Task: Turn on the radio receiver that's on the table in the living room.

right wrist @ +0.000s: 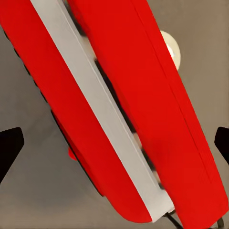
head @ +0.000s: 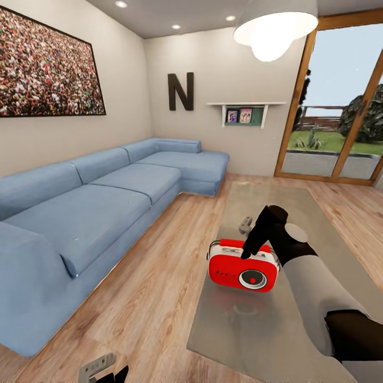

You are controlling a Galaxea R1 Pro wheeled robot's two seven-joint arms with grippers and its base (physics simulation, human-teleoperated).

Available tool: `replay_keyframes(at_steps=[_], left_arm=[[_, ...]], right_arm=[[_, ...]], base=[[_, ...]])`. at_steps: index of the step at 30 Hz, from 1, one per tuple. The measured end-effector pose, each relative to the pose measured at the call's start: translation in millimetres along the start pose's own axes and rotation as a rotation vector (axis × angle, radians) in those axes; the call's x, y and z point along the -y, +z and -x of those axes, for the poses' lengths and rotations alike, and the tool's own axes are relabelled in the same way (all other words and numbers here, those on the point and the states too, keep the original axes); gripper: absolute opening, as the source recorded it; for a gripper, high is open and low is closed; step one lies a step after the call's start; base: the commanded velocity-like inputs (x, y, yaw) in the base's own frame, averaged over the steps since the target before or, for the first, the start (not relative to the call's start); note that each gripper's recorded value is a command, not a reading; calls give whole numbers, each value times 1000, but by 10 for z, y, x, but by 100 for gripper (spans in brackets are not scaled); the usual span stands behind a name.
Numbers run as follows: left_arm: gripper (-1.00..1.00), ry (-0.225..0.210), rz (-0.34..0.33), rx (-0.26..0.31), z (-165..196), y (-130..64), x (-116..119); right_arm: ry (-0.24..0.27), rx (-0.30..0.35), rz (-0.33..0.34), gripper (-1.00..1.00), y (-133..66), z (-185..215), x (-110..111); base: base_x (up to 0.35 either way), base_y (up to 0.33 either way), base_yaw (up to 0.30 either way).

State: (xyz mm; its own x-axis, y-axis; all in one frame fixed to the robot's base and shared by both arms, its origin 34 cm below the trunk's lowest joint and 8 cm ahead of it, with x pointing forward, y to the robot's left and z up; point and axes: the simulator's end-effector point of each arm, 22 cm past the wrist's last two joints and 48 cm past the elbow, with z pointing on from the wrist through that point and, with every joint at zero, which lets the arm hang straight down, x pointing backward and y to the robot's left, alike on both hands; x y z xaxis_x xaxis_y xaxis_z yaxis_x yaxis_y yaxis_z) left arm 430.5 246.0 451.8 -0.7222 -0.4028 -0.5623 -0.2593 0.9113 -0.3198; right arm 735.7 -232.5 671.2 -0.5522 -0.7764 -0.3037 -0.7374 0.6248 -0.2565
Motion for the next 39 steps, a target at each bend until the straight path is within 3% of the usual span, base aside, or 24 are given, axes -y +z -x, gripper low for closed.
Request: replay_keyframes(at_steps=[15,25,39], left_arm=[[100,0,-1,0,-63,54,-34],[100,-1,-2,0,-66,54,-26],[100,-1,-2,0,-68,54,-25]], right_arm=[[4,-6,-5,100,68,-84,0],[59,-63,-74,100,-59,-604,481],[64,-50,-75,100,-101,-528,497]], base=[[0,0,0],[0,0,0],[0,0,0]])
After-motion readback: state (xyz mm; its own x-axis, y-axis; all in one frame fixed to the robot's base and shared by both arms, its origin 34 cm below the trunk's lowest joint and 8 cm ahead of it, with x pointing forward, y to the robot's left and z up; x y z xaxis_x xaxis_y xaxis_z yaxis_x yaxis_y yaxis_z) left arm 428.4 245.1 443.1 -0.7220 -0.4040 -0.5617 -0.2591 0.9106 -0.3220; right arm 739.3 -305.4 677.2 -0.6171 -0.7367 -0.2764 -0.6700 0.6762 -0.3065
